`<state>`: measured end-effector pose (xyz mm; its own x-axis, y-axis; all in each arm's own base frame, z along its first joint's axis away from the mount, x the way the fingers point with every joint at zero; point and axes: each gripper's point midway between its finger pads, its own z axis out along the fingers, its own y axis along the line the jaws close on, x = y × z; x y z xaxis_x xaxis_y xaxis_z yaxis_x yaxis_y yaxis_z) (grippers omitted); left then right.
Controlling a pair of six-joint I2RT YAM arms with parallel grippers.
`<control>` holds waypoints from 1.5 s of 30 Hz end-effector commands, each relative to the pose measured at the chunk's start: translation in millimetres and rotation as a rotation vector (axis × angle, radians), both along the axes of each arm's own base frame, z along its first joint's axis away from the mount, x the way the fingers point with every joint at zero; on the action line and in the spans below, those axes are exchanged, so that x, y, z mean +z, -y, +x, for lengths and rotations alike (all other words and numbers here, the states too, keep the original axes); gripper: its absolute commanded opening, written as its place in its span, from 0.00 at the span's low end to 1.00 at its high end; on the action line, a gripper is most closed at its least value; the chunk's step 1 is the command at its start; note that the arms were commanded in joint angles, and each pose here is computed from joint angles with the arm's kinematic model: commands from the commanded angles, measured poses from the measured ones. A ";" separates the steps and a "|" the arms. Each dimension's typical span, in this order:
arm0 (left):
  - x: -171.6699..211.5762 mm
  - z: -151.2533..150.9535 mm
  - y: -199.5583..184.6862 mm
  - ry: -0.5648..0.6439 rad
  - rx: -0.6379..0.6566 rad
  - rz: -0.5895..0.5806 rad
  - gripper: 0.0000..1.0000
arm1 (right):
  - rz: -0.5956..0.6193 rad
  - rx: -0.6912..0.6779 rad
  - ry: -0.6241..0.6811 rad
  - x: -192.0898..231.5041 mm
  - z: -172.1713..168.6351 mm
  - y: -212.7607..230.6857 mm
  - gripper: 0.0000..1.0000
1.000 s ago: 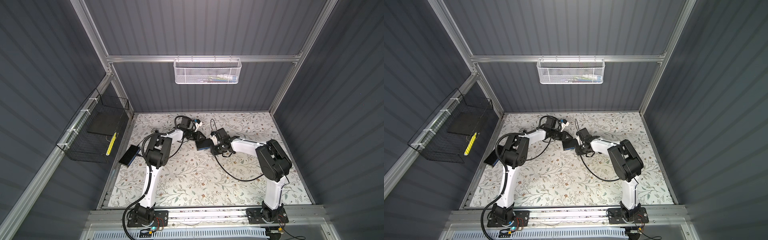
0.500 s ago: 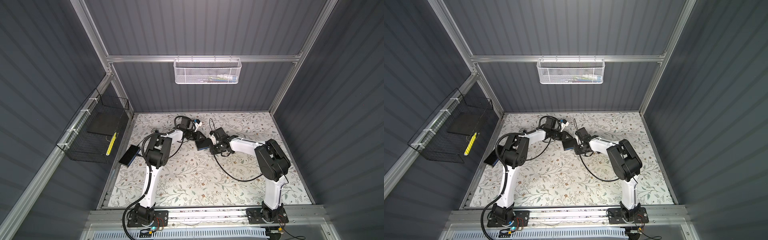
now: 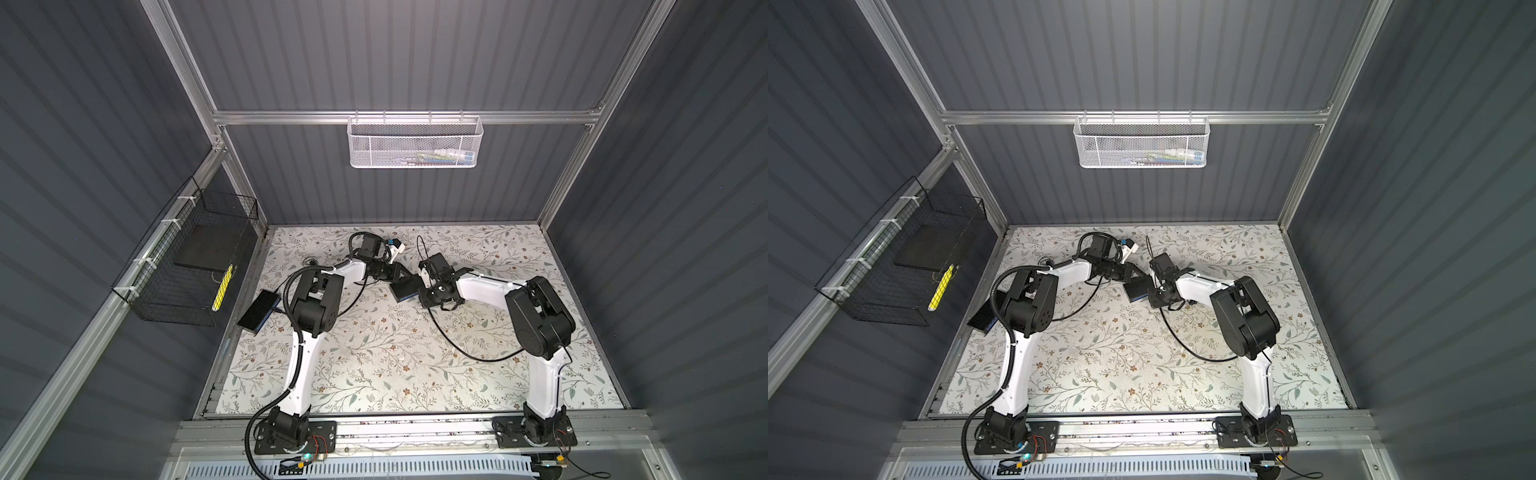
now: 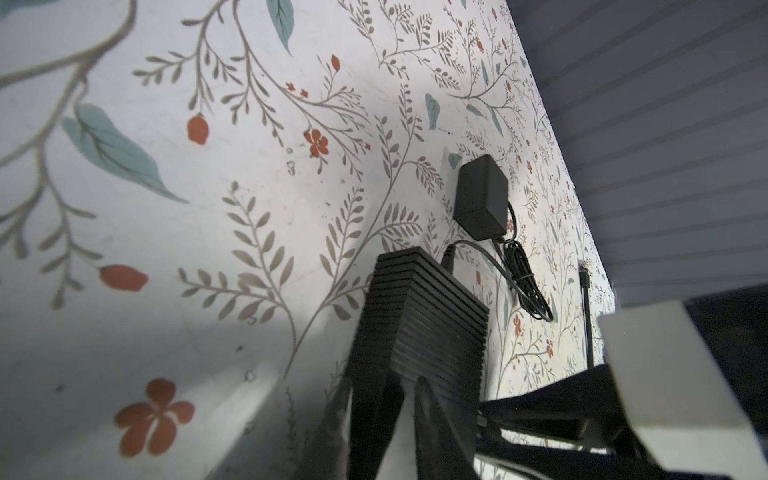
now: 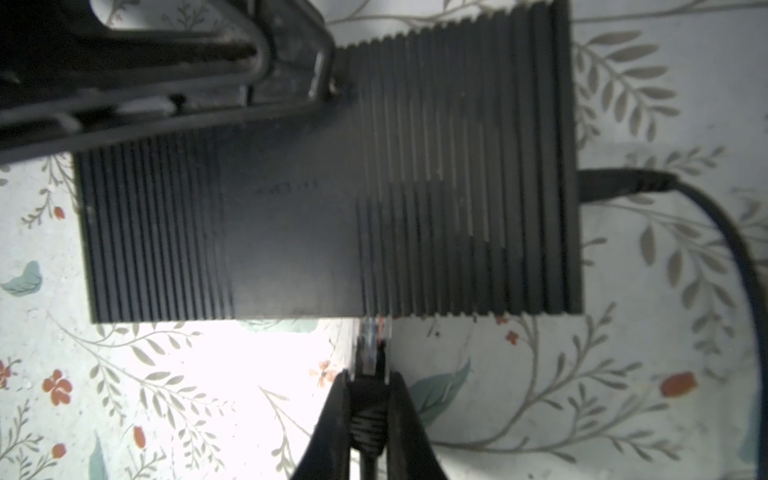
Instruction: Insert the plug into the switch port
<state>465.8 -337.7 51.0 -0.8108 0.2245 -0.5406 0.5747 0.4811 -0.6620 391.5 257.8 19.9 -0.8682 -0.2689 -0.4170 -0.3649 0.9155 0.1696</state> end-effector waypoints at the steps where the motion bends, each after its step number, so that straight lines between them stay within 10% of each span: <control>1: -2.7 -8.9 4.0 -0.024 -0.037 -0.025 0.27 | -0.033 0.023 0.013 0.6 2.7 0.2 0.08; 45: -10.1 -17.6 29.6 -0.045 -0.135 -0.074 0.24 | -0.060 0.069 0.031 13.0 18.7 10.2 0.08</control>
